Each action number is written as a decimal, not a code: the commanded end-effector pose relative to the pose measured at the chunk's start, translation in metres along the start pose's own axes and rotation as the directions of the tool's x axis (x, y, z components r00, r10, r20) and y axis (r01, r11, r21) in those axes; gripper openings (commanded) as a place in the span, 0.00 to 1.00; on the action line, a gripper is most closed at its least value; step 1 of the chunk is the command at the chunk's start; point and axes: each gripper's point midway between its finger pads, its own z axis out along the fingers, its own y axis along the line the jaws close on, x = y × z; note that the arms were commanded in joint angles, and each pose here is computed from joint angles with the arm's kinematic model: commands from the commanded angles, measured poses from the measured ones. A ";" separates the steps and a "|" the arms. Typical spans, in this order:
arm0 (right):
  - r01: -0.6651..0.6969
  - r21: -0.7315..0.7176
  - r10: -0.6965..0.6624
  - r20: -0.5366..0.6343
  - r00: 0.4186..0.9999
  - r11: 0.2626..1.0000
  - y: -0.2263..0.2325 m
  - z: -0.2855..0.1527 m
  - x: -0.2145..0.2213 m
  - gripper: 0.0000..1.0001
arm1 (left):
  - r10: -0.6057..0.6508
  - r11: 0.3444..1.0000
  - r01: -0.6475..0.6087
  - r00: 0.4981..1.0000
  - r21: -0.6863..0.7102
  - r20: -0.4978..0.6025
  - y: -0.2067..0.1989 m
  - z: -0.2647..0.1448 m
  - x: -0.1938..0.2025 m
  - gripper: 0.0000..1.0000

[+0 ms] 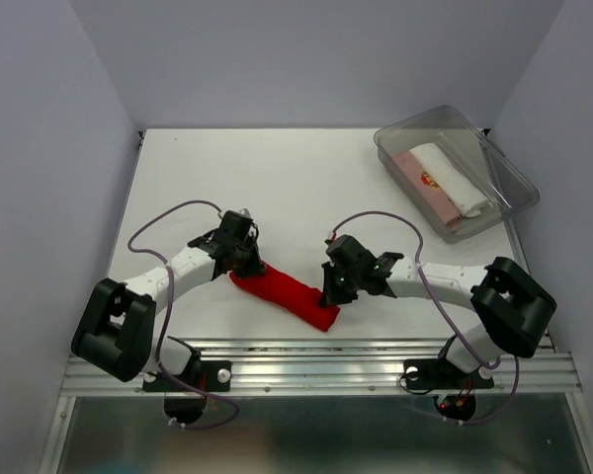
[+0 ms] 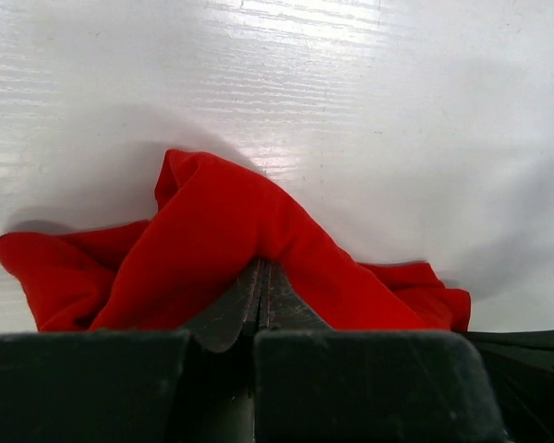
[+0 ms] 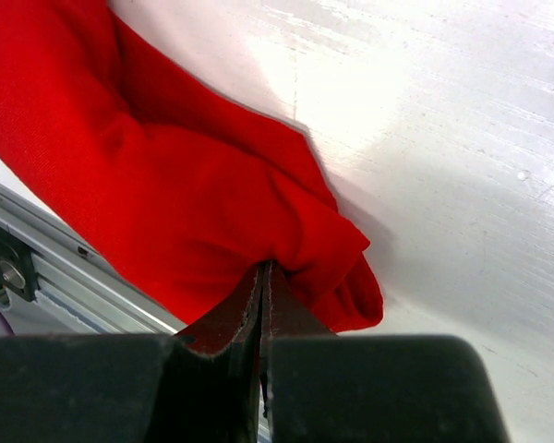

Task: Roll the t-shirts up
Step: Roll the T-shirt to the center of the board.

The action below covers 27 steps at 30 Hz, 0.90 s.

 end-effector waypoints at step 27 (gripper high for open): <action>0.098 -0.108 -0.077 0.183 0.980 0.989 0.098 -0.022 -0.048 0.01 | 0.083 0.996 -0.074 0.975 -0.053 0.205 -0.025 -0.054 -0.069 0.00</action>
